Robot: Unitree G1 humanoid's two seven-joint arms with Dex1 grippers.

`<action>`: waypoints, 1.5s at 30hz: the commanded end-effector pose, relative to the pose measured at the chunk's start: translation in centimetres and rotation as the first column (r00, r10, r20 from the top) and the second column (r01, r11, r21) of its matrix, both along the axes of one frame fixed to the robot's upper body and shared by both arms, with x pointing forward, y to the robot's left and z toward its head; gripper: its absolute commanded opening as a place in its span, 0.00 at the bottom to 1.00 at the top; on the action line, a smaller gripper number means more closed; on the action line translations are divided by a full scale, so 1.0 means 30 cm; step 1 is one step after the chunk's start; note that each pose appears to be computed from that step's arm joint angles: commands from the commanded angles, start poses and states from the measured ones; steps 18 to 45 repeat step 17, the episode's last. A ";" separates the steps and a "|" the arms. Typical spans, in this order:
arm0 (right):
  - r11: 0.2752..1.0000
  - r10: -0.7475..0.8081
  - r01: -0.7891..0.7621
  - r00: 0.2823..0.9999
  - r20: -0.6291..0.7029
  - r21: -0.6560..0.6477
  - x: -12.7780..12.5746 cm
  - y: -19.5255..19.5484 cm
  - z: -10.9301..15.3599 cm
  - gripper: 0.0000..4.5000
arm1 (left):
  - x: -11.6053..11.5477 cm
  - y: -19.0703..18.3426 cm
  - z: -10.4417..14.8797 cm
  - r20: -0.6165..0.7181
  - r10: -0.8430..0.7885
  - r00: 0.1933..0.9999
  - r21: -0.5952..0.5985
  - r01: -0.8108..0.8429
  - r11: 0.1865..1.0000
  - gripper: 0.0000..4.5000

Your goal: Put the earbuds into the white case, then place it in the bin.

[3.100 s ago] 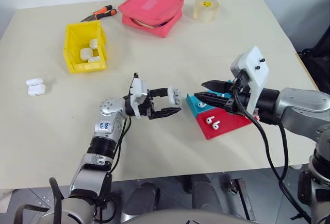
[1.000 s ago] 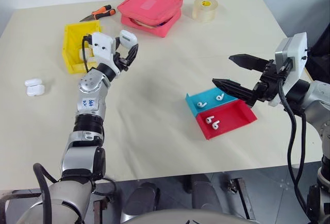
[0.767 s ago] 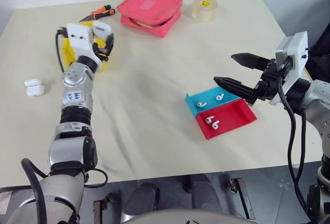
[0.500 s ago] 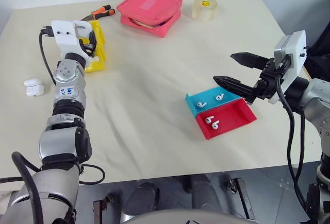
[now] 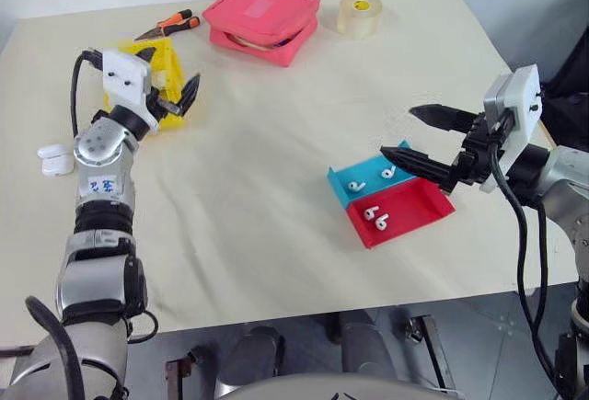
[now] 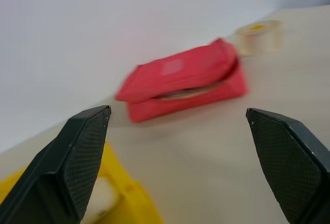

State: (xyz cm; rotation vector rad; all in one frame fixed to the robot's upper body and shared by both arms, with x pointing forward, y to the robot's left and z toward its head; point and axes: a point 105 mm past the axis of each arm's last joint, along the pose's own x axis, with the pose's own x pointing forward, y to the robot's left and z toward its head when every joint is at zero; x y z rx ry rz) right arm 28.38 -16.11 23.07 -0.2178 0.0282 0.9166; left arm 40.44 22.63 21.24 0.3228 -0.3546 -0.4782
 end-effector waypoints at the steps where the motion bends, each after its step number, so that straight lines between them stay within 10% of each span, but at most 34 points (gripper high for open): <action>1: 0.992 0.046 -0.044 0.999 0.015 -0.119 -0.026 -0.017 -0.029 1.00 | -0.101 -0.012 0.064 0.052 -0.183 0.982 0.002 0.183 0.983 0.99; 10: 0.953 0.193 -0.224 0.968 -0.160 -0.204 -0.131 -0.108 -0.157 1.00 | -0.282 0.077 -0.073 -0.153 -0.317 0.936 0.069 0.330 0.941 0.99; 45: 0.971 0.150 -0.172 0.980 -0.134 -0.169 -0.105 -0.136 -0.139 1.00 | -0.285 0.121 -0.059 -0.119 -0.274 0.954 0.096 0.286 0.953 0.99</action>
